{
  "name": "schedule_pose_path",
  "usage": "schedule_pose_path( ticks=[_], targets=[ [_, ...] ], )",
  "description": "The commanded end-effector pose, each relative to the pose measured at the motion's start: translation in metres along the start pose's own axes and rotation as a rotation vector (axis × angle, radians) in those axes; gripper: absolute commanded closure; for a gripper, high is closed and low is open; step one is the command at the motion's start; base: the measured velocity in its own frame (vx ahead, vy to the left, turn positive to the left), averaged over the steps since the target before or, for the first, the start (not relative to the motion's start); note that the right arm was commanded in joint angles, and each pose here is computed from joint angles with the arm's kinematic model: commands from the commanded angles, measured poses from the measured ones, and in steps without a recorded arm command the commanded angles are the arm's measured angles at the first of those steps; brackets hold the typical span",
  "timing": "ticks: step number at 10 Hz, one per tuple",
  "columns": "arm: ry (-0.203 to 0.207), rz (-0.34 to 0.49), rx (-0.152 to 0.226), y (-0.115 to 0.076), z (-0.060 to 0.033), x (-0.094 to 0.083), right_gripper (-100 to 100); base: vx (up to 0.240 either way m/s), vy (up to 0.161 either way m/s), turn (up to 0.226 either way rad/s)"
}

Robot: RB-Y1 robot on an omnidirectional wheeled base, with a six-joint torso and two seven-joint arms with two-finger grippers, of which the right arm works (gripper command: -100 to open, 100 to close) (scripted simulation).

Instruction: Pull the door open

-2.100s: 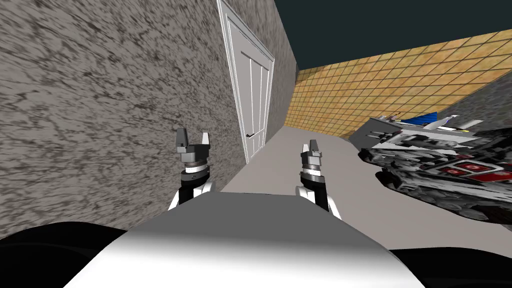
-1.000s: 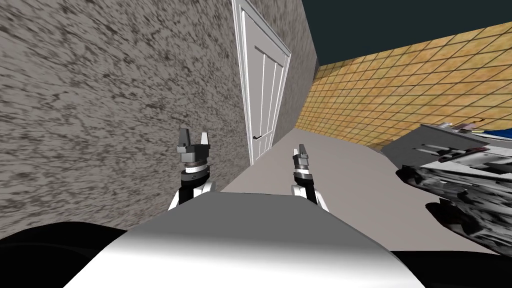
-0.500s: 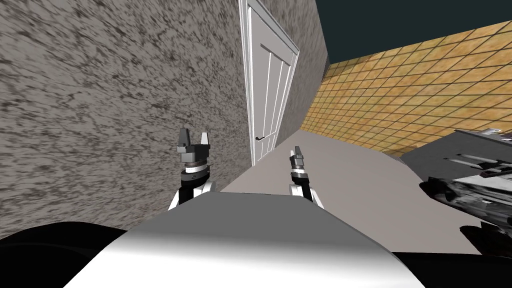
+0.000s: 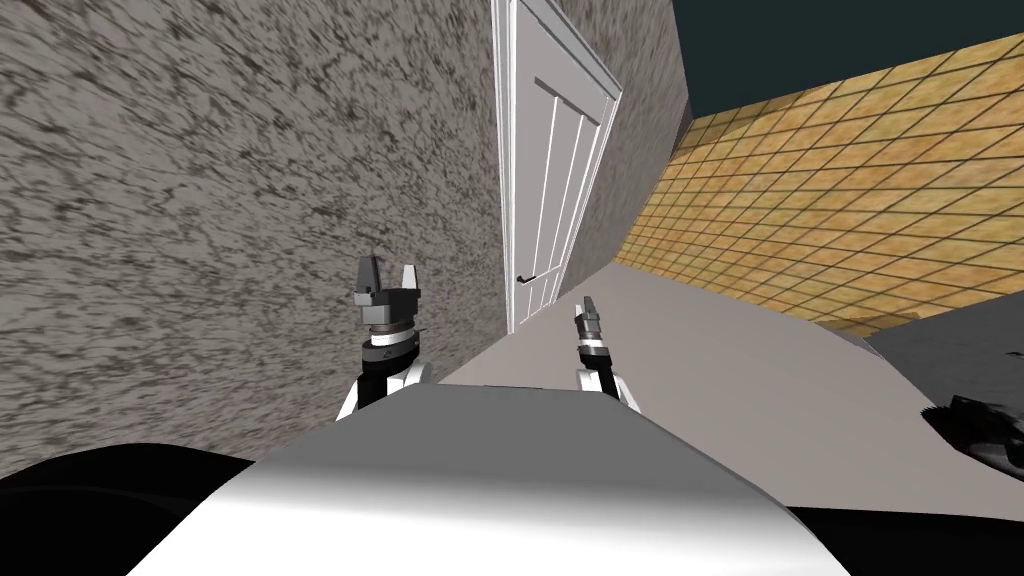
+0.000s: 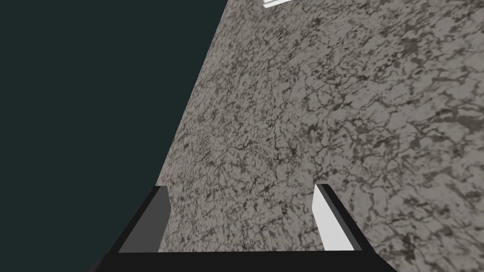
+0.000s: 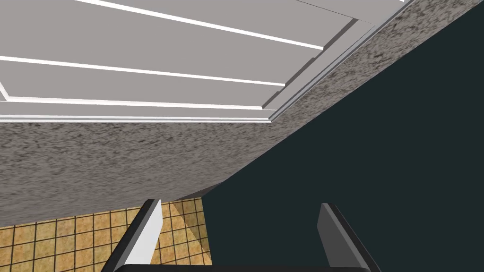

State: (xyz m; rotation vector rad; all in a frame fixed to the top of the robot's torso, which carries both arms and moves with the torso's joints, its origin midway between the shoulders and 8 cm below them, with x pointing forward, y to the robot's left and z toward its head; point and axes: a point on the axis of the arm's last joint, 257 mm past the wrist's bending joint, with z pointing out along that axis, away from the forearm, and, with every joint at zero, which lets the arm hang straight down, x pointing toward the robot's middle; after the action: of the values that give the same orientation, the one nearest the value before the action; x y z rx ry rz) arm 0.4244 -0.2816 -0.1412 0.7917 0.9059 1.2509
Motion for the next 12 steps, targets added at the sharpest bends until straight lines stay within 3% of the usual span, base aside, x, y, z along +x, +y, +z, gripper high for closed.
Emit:
schedule_pose_path(
  ticks=[1,8,12],
  targets=[
    [0.005,0.007,0.010,-0.008,-0.0007,0.002,-100,0.050,-0.041,0.052],
    [0.042,0.050,0.080,-0.058,-0.0071,0.012,-100,0.051,-0.043,0.129],
    [0.055,0.066,0.110,-0.078,-0.0106,0.016,-100,0.049,-0.042,0.111]
  ],
)
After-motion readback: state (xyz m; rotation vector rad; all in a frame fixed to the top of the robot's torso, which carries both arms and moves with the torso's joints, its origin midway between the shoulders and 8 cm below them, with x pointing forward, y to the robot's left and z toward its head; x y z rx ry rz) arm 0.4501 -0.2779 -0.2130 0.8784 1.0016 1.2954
